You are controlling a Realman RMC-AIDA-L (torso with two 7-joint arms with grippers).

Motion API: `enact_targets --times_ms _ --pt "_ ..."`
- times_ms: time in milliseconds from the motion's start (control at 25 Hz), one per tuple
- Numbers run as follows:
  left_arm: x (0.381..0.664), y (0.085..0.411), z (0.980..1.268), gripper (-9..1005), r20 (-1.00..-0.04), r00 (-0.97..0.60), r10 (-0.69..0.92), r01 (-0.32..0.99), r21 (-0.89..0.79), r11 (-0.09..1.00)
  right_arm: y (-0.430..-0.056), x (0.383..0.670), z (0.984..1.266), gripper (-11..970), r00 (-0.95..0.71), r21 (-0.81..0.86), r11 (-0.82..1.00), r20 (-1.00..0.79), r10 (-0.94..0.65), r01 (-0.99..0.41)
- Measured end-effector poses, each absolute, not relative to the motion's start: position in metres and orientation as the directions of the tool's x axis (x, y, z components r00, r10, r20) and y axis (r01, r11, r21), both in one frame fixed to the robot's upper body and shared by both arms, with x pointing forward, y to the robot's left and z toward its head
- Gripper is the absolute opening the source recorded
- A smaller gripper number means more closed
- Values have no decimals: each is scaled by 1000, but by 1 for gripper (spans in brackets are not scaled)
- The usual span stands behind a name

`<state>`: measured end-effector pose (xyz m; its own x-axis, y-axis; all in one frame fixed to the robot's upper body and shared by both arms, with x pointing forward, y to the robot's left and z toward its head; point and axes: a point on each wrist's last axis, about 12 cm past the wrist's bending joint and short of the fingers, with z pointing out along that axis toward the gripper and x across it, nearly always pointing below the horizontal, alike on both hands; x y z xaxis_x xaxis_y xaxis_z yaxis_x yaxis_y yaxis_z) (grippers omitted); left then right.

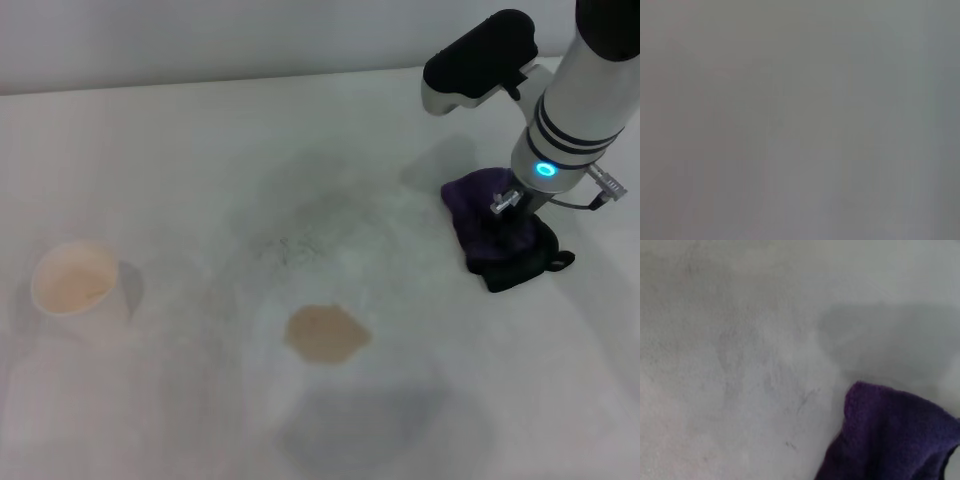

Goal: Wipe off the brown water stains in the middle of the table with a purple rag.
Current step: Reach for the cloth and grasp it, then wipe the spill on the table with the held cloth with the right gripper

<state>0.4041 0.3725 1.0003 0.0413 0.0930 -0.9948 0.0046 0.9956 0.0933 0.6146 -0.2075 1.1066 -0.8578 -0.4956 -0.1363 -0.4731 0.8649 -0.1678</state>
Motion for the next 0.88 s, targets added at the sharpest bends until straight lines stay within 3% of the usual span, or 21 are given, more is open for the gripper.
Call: enact_targets --times_ms 520,880 --pt "402 373 1000 893 -995 41 96 7 96 995 -195 608 1110 95 -827 -156 834 -128 -548 -529" --pt "404 371 1001 893 -995 47 92 11 92 996 -144 583 1108 96 -725 -48 737 -149 -672 -674"
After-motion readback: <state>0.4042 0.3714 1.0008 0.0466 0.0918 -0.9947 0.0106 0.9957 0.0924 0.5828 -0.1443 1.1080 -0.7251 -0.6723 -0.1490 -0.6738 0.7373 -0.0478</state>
